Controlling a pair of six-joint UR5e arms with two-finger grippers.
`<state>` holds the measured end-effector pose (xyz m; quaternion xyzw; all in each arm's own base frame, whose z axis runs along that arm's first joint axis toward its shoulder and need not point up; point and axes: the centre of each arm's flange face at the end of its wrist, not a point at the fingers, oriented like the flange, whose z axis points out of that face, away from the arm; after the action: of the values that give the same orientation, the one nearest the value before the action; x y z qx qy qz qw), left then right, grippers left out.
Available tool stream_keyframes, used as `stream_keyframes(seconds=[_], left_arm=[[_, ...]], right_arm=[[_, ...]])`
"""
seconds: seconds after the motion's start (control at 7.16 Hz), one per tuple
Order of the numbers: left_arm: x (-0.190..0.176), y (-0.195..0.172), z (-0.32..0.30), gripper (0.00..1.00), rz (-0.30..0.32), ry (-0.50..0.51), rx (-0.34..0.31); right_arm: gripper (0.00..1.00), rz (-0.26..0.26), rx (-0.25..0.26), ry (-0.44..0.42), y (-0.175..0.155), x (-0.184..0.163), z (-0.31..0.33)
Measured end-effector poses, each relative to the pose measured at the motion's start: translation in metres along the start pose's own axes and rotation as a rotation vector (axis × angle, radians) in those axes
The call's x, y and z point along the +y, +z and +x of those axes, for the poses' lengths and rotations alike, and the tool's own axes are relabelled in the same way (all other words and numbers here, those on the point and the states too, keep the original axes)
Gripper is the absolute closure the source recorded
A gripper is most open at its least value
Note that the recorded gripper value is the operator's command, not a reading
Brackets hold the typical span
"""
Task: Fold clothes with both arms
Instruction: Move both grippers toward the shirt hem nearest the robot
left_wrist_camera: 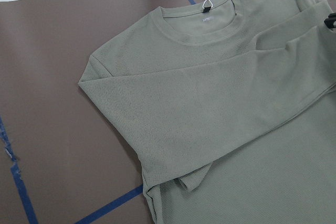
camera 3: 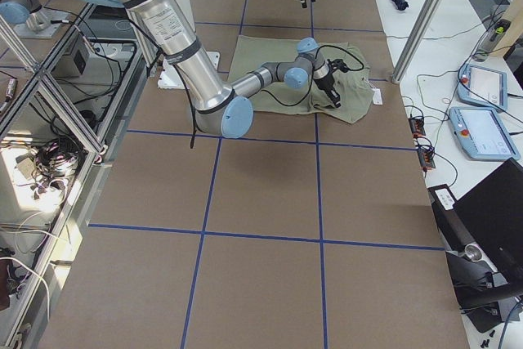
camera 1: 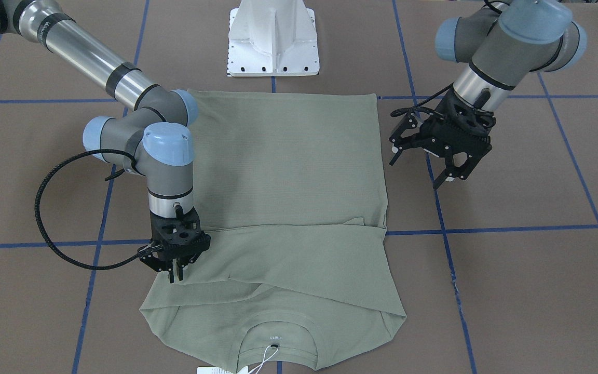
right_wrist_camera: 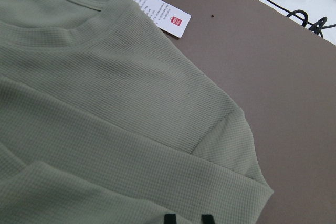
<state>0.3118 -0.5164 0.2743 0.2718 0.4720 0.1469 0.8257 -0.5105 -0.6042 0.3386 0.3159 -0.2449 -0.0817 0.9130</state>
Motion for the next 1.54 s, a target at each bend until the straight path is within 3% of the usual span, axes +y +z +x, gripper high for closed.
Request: stream_keyframes(seconds=[0.28, 0.7, 0.98, 1.26, 1.4, 1.54], left_arm=[[-0.002, -0.001, 0.002, 0.00, 0.004, -0.001, 0.004], [0.003, -0.009, 0.011, 0.00, 0.015, -0.153, 0.013], [0.047, -0.014, 0.030, 0.00, 0.011, -0.274, 0.014], [0.115, -0.020, 0.047, 0.01, 0.008, -0.370, 0.049], [0.157, -0.012, 0.058, 0.06, 0.007, -0.431, 0.063], [0.197, 0.002, 0.072, 0.20, -0.010, -0.501, 0.056]], right_arm=[[0.00, -0.037, -0.112, 0.053, -0.018, -0.011, 0.013], [0.00, -0.154, -0.194, 0.314, -0.092, 0.001, 0.009], [0.00, -0.210, -0.252, 0.517, -0.167, 0.072, -0.009], [0.01, -0.213, -0.271, 0.651, -0.223, 0.163, -0.038], [0.01, -0.212, -0.275, 0.697, -0.246, 0.205, -0.054], [0.01, -0.206, -0.276, 0.740, -0.264, 0.241, -0.069]])
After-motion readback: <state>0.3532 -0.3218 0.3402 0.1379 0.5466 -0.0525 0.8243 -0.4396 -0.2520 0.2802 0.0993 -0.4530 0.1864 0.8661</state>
